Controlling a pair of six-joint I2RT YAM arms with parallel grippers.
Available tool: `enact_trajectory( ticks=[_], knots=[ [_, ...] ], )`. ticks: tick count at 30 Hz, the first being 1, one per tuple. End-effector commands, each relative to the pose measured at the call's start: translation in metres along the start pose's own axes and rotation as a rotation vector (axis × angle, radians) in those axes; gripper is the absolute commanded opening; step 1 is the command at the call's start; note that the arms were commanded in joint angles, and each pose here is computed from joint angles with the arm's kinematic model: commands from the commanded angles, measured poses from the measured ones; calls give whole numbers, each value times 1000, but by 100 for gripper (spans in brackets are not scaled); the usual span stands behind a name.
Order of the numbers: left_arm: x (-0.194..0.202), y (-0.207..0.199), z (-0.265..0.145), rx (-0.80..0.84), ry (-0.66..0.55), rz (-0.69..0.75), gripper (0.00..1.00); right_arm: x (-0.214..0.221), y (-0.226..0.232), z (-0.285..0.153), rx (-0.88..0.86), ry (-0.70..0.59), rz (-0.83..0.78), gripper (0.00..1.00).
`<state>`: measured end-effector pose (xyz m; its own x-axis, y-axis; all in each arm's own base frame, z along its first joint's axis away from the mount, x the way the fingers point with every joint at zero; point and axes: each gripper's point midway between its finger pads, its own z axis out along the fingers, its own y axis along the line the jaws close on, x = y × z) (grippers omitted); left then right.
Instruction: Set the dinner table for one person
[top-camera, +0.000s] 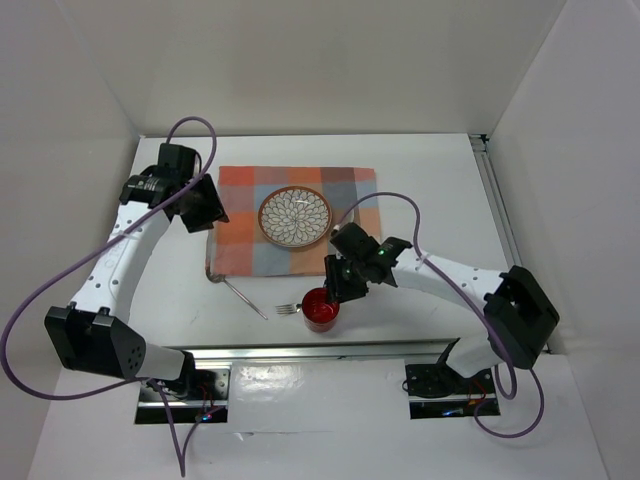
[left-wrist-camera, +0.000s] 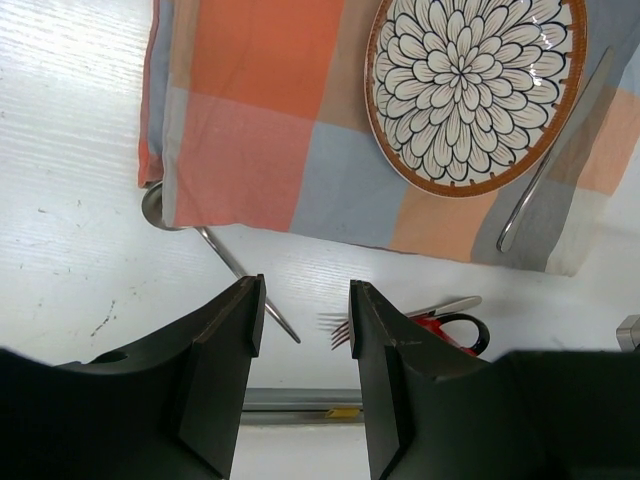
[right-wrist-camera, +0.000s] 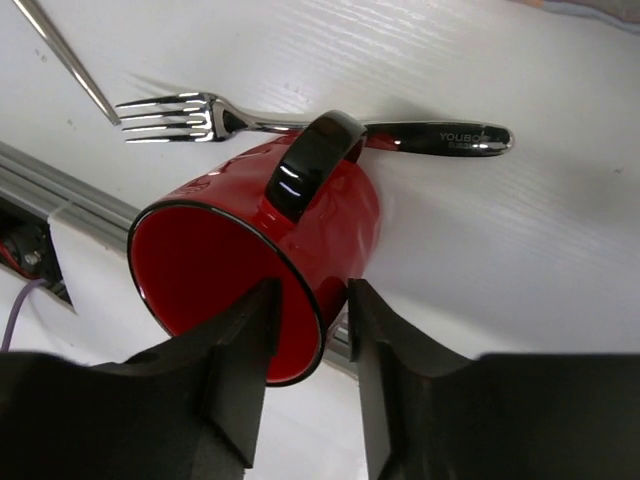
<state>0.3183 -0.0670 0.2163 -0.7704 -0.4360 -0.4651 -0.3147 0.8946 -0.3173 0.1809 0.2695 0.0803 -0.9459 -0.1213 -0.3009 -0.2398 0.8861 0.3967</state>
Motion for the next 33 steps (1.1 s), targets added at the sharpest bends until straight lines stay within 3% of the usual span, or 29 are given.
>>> enact_trajectory(
  ticks=[1, 5, 13, 14, 15, 17, 20, 22, 26, 27, 28, 30, 33],
  knots=[
    [-2, -4, -7, 37, -27, 14, 55, -7, 2, 3, 10, -42, 5, 43],
    [-2, -4, -7, 37, -27, 14, 55, -6, -4, 6, 38, -39, 7, 32],
    [-2, -6, -1, 40, -14, 14, 55, -11, -8, 4, 78, -43, -21, 21],
    [-4, -7, -1, 44, -22, 14, 55, -11, -8, 4, 78, -43, -21, 26],
    [-4, -7, -1, 45, -22, 14, 55, -13, -7, 5, 79, -41, -30, 40],
    [-4, -7, -1, 45, -22, 14, 55, -9, -13, 11, 107, -20, -28, 50],
    [-3, -8, -1, 52, -17, 14, 55, -7, -15, 13, 114, -12, -27, 53],
    [-3, -8, -1, 52, -17, 14, 55, -9, -11, 12, 112, -21, -37, 47],
    [-3, -8, -1, 52, -17, 14, 55, -16, -7, 5, 110, -38, -48, 23],
    [-3, -8, -1, 52, -17, 14, 55, -21, -1, -1, 98, -54, -49, 10],
    [-3, -8, -1, 52, -17, 14, 55, -24, 0, -4, 105, -59, -49, 5],
    [-3, -8, -1, 52, -17, 14, 55, -30, 0, -19, 123, -81, -61, 0],
    [-5, -6, -1, 48, -20, 7, 55, -55, 1, -48, 177, -152, -89, 0]
  ],
)
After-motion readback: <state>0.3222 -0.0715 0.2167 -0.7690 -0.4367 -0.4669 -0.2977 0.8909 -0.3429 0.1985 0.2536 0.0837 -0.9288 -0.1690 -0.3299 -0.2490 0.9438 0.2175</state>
